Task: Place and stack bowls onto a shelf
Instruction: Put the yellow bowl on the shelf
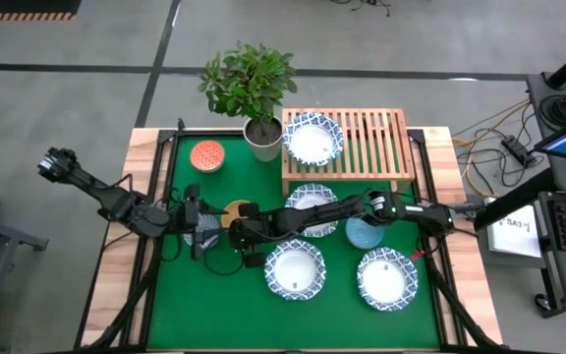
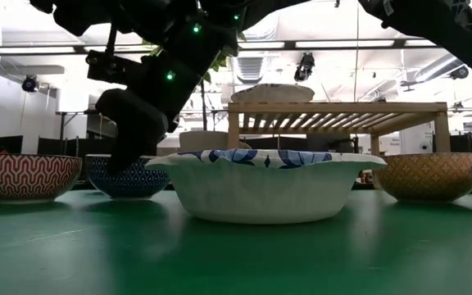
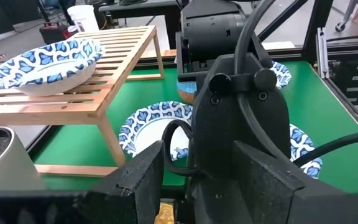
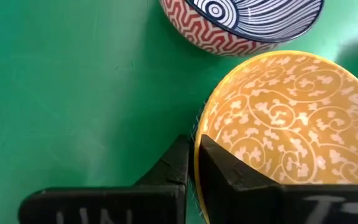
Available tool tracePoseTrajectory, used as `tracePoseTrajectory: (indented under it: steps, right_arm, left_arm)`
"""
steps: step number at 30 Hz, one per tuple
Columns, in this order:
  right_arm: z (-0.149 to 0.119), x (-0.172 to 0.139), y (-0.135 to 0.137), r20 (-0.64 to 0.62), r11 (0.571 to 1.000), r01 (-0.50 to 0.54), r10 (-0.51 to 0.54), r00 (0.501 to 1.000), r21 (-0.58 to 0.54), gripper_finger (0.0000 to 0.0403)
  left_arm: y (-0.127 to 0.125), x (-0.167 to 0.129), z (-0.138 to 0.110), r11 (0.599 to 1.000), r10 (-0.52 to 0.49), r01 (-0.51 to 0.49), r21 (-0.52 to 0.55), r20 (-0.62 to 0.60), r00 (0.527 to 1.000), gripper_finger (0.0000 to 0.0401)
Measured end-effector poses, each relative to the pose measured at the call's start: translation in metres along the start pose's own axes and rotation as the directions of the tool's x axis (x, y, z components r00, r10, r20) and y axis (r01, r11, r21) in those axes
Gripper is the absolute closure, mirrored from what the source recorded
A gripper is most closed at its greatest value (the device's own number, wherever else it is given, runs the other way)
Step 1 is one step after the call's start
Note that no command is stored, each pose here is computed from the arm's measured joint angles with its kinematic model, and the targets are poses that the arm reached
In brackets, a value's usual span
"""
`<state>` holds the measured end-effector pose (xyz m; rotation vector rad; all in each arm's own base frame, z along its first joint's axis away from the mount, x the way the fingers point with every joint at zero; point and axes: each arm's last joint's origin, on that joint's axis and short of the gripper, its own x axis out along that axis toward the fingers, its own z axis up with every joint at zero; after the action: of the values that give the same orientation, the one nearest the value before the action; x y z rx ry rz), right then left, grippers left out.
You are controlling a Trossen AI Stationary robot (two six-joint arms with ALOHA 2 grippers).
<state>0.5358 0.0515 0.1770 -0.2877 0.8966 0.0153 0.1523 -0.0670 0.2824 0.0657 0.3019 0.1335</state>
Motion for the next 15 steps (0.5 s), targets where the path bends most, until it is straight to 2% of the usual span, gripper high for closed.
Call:
tracePoseTrajectory:
  steps: [6, 11, 15]
  right_arm:
    - [0.009, -0.023, 0.002, 0.009, 1.0, -0.004, 0.004, 1.0, -0.009, 0.039]
    - [0.023, -0.066, 0.008, 0.037, 0.999, -0.018, 0.019, 0.999, -0.027, 0.039]
    - [0.033, -0.114, 0.011, 0.065, 0.999, -0.03, 0.031, 0.997, -0.02, 0.039]
  left_arm:
    - [0.0, 0.0, 0.0, 1.0, 0.004, -0.004, 0.004, 0.0, 1.0, 0.0227]
    - [0.0, 0.0, 0.001, 1.0, 0.005, -0.005, 0.004, 0.001, 1.0, 0.0227]
    - [0.001, -0.001, 0.004, 1.0, 0.005, -0.005, -0.003, 0.01, 1.0, 0.0227]
